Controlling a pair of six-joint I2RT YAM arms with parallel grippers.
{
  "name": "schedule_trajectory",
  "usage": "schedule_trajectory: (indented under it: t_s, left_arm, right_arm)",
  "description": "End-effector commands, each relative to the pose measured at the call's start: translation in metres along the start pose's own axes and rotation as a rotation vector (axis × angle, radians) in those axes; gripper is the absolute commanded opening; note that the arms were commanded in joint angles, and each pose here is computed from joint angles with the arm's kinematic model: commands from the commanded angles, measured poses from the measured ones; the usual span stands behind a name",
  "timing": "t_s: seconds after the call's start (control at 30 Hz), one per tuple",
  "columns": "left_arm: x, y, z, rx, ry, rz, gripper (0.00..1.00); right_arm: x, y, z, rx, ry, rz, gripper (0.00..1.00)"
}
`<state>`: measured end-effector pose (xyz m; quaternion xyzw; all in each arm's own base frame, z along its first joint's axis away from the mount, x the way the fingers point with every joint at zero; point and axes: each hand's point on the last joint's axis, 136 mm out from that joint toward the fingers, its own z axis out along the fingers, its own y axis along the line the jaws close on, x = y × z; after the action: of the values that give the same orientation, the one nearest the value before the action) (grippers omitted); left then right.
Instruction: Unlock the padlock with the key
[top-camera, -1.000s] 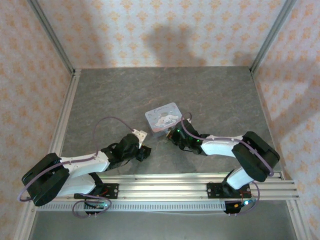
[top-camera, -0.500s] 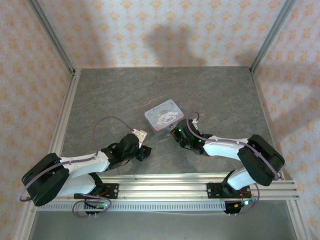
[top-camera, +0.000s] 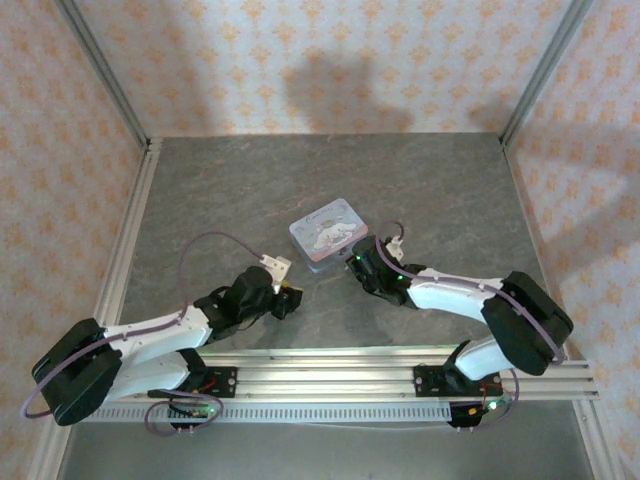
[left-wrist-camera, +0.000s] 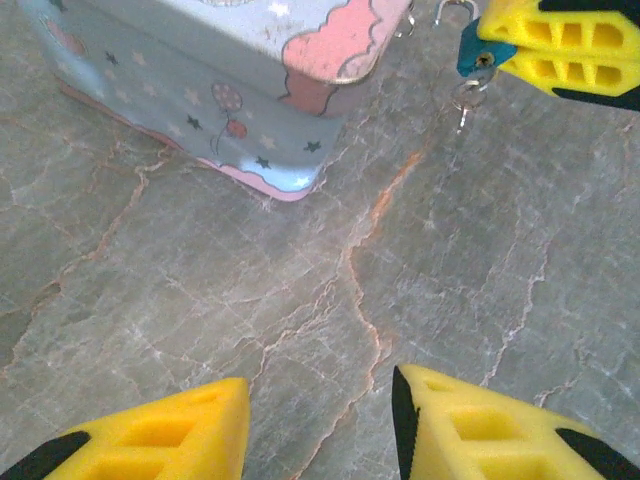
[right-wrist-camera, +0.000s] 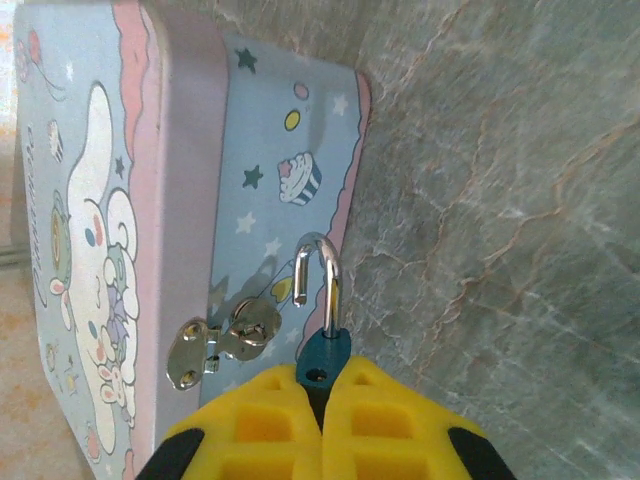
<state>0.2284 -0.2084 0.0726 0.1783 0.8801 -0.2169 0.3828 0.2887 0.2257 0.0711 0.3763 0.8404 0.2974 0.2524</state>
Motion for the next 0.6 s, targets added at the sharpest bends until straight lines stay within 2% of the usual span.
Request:
schedule_trajectory:
  t_s: [0.0,0.13,0.23,0.3,0.4,0.47,0.57]
  left_arm:
    - [-0.001,0.013,-0.008,-0.063,-0.007,-0.005,0.43]
    - [-0.012,0.017,-0.020,-0.098,-0.031,0.000,0.46]
    - [-0.022,0.027,-0.033,-0.163,-0.048,-0.010,0.52]
    - [-0.031,0.036,-0.042,-0.218,-0.058,-0.031,0.64]
    - [-0.039,0.054,-0.053,-0.298,-0.058,-0.087,0.90]
    - [-0.045,0.062,-0.058,-0.316,-0.052,-0.127,0.98]
    - [-0.054,0.069,-0.065,-0.336,-0.047,-0.172,1.00]
  right_arm:
    - [-0.018,0.017,-0.016,-0.012,-0.084,-0.050,0.00]
    - [-0.027,0.027,-0.035,0.007,-0.107,-0.153,0.00]
    - [-0.027,0.029,-0.052,0.026,-0.084,-0.252,0.00]
    - [-0.022,0.030,-0.060,0.032,-0.035,-0.309,0.00]
    - [0.001,0.027,-0.067,0.031,0.105,-0.384,0.00]
    - [0.021,0.022,-0.068,0.029,0.205,-0.427,0.00]
    - [0.055,0.017,-0.067,0.031,0.334,-0.504,0.00]
